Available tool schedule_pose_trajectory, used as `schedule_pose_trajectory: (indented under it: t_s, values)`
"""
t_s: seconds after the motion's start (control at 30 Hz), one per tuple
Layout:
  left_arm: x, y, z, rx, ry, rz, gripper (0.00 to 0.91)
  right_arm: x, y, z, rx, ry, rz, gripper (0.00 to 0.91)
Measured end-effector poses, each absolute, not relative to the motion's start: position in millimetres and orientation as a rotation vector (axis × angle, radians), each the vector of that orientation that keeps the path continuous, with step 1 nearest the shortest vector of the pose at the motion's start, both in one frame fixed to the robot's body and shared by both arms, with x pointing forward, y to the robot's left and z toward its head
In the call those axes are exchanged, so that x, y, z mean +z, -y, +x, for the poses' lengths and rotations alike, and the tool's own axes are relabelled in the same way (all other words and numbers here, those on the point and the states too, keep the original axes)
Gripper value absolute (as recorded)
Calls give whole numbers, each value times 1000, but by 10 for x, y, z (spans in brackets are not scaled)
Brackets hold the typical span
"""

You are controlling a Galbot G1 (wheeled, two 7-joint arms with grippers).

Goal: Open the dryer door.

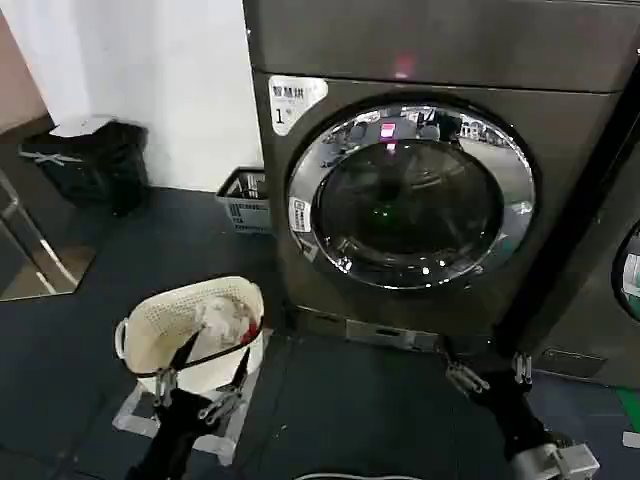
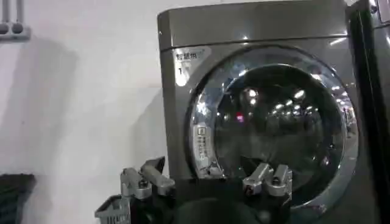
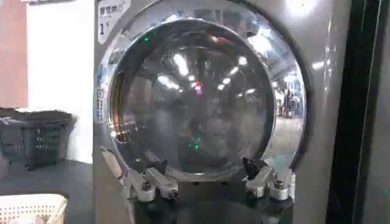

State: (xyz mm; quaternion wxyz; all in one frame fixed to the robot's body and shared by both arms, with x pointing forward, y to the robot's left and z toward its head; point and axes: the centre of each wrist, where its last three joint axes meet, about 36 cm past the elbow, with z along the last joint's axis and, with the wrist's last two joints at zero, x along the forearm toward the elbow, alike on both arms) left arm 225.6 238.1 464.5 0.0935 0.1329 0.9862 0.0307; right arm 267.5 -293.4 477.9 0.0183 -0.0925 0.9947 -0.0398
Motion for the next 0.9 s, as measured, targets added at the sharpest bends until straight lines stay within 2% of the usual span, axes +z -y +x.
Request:
schedule_pose_trajectory:
  t_s: [0.4, 0.67, 0.9]
  values:
    - [4573, -2329, 2282, 91, -2942, 391, 907, 4893, 3274, 3493, -154, -2995, -611, 907]
    - [4505, -2292, 2263, 71, -2978, 366, 907, 4945, 3149, 4167, -267, -2928, -832, 907]
    - [4557, -2315, 2262, 111, -2959, 383, 907, 4902, 2806, 4828, -222, -2878, -988, 907]
